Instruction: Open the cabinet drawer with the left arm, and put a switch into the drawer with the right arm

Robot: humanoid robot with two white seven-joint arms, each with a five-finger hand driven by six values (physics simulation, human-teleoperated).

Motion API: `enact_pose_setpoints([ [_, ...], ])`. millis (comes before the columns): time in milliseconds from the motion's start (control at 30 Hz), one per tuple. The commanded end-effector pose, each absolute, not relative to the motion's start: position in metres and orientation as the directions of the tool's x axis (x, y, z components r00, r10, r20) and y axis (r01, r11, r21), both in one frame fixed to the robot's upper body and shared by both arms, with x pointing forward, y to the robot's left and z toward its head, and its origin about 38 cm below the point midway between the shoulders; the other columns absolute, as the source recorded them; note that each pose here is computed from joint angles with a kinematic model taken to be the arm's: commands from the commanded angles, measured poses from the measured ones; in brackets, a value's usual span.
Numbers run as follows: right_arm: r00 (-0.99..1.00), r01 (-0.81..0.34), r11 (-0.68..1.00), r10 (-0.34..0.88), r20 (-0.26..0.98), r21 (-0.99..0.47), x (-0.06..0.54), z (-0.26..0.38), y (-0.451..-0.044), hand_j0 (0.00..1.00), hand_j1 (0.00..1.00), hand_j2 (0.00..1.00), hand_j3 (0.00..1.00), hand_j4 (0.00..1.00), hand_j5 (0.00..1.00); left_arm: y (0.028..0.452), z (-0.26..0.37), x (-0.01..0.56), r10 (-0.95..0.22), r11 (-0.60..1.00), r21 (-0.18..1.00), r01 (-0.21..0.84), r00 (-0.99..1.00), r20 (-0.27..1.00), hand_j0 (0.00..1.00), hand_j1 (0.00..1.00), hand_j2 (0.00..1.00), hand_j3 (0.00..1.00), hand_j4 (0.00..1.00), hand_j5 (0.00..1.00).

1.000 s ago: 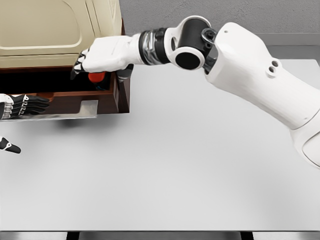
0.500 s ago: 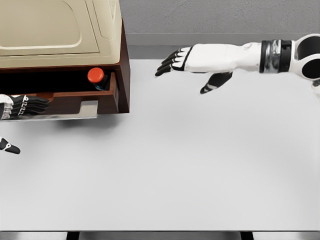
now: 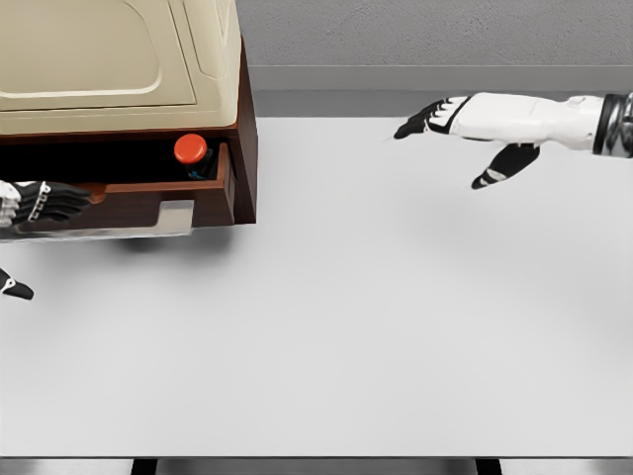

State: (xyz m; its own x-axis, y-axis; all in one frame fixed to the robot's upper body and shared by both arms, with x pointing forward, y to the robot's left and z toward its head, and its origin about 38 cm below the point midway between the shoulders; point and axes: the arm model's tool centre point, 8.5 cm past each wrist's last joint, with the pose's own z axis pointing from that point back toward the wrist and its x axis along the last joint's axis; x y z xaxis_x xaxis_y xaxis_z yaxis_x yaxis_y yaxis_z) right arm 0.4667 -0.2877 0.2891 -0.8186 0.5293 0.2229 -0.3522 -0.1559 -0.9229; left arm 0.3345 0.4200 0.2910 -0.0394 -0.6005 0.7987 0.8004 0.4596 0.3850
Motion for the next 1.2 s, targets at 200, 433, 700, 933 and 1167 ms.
enact_pose_setpoints([
  [200, -0.796, -0.375, -0.130, 0.554, 0.246, -0.918, 0.473, 0.283, -0.294, 1.00, 1.00, 1.00, 1.00, 1.00, 1.00, 0.420, 0.297, 0.336, -0.580, 0.475, 0.378, 0.794, -0.040, 0.814, 1.00, 1.00, 1.00, 1.00, 1.00, 1.00],
  [433, -0.759, -0.409, -0.102, 0.590, 0.276, -0.907, 0.484, 0.272, -0.304, 1.00, 1.00, 1.00, 1.00, 1.00, 1.00, 0.420, 0.321, 0.339, -0.507, 0.527, 0.357, 0.771, -0.053, 0.861, 1.00, 1.00, 1.00, 1.00, 1.00, 1.00],
  [700, -0.756, -0.416, -0.097, 0.590, 0.284, -0.904, 0.485, 0.269, -0.302, 1.00, 1.00, 1.00, 1.00, 1.00, 1.00, 0.401, 0.347, 0.353, -0.449, 0.514, 0.407, 0.755, -0.167, 0.878, 1.00, 1.00, 1.00, 1.00, 1.00, 1.00],
  [933, -0.754, -0.418, -0.095, 0.592, 0.286, -0.904, 0.486, 0.268, -0.302, 1.00, 1.00, 1.00, 1.00, 1.00, 1.00, 0.351, 0.331, 0.374, -0.293, 0.475, 0.352, 0.806, -0.232, 0.928, 1.00, 1.00, 1.00, 1.00, 1.00, 1.00],
  [1167, -0.751, -0.435, -0.094, 0.587, 0.303, -0.896, 0.484, 0.258, -0.300, 1.00, 1.00, 1.00, 1.00, 1.00, 1.00, 0.312, 0.315, 0.384, -0.186, 0.434, 0.305, 0.848, -0.247, 0.951, 1.00, 1.00, 1.00, 1.00, 1.00, 1.00],
])
